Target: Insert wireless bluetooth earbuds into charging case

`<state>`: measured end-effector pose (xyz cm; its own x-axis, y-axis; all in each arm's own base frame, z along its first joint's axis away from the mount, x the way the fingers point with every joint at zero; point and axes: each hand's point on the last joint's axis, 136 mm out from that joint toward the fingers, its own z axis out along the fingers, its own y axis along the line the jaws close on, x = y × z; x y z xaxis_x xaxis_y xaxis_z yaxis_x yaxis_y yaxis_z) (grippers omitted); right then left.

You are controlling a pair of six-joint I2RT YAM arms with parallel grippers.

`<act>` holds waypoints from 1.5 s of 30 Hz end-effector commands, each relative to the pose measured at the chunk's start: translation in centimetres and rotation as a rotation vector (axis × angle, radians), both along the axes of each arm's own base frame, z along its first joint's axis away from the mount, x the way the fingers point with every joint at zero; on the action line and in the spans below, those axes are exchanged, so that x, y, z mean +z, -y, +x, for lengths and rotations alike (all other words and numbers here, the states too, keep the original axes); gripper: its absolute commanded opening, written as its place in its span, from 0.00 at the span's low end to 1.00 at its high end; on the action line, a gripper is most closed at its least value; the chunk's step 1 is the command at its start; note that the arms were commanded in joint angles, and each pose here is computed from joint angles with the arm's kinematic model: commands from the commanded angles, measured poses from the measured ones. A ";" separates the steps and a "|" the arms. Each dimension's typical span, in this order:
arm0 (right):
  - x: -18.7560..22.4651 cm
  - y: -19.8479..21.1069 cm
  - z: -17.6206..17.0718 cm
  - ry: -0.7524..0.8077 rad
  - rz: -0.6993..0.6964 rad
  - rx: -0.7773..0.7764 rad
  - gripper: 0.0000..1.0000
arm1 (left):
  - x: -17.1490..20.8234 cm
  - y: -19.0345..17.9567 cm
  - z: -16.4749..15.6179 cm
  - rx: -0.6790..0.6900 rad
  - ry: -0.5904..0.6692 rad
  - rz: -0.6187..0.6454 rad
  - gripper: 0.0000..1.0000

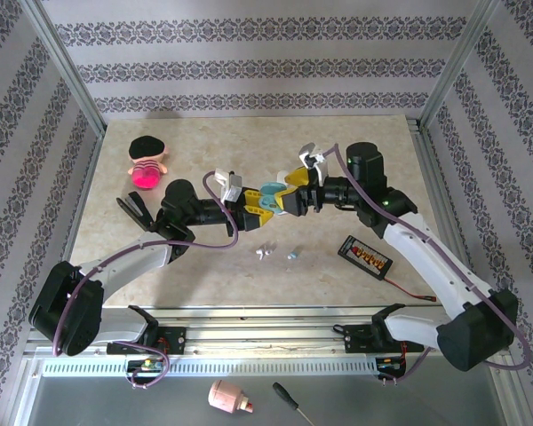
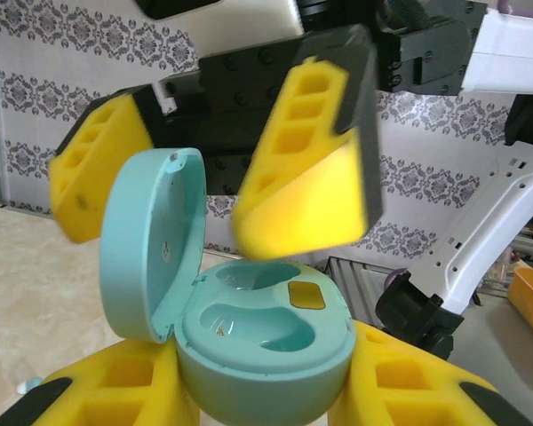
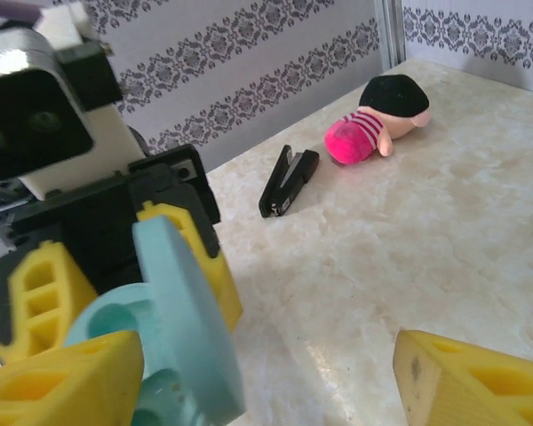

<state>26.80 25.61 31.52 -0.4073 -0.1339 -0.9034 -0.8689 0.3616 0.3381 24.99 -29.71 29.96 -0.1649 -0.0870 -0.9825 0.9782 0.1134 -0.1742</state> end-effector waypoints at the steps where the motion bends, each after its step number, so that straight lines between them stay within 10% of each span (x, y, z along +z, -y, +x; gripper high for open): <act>1: 2.5 0.7 -1.3 0.074 0.065 0.015 0.79 | 1.3 -0.8 0.0 0.031 0.098 -0.038 0.24; 11: 1.4 1.7 -2.5 0.062 0.073 -0.017 0.98 | 1.1 -1.5 0.0 0.036 0.144 -0.047 0.23; 16: 0.3 1.2 -2.4 0.027 0.072 0.009 0.72 | 1.0 -1.4 -0.6 -0.003 0.137 -0.038 0.23; 36: 0.6 -2.1 -2.3 0.035 0.089 0.161 0.22 | 1.0 -1.0 -2.1 -0.121 0.096 -0.043 0.23; 45: 0.3 -2.2 -1.6 -0.099 0.109 0.142 0.21 | 1.2 -1.2 -2.3 -0.116 0.132 -0.051 0.24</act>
